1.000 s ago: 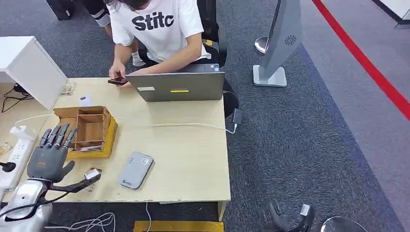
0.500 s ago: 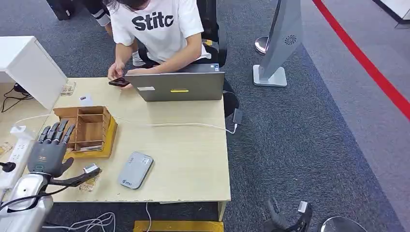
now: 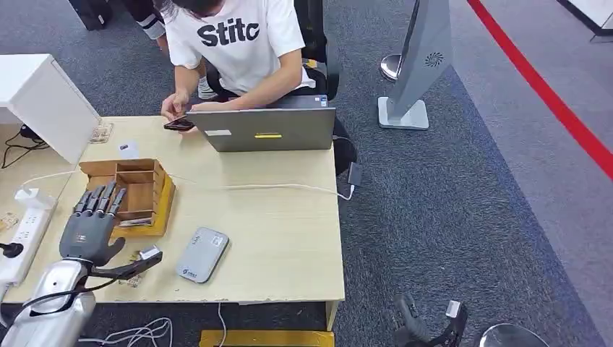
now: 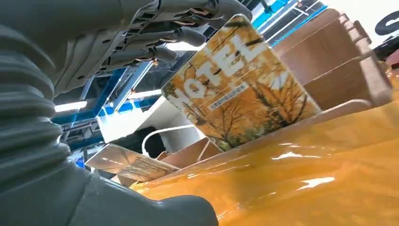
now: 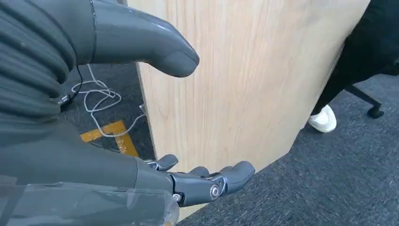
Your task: Pass the card to the sensor for recognition and then transmit it.
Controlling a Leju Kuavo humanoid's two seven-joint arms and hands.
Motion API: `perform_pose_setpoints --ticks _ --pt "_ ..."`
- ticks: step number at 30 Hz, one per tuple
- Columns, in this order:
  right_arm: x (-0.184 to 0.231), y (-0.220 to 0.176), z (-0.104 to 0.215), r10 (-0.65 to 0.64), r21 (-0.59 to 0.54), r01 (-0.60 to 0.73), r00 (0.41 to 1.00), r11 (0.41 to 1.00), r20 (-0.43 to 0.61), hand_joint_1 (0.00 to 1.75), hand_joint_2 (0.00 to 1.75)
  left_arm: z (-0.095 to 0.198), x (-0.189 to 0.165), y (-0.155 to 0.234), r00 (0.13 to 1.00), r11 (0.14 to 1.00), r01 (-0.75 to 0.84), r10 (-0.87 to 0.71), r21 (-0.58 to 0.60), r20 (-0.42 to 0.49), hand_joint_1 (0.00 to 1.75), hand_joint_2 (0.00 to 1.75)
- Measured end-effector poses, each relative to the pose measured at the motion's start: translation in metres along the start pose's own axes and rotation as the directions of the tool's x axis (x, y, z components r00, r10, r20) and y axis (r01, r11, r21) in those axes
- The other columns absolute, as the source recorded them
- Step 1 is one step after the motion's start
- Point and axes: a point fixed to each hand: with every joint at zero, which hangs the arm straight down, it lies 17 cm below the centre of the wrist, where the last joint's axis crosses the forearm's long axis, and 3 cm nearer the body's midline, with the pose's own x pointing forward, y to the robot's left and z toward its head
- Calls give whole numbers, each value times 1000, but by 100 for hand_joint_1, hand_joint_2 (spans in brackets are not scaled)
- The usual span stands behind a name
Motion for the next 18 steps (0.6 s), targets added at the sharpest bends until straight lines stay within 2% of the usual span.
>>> perform_pose_setpoints --ticks 6,18 --pt "0 0 0 -3 -1 3 1000 1000 2 0 175 0 18 -2 999 1000 -8 8 -3 48 0 175" --pt "0 1 0 -8 3 8 1000 1000 2 0 175 -4 40 7 996 1000 -16 15 22 86 0 175"
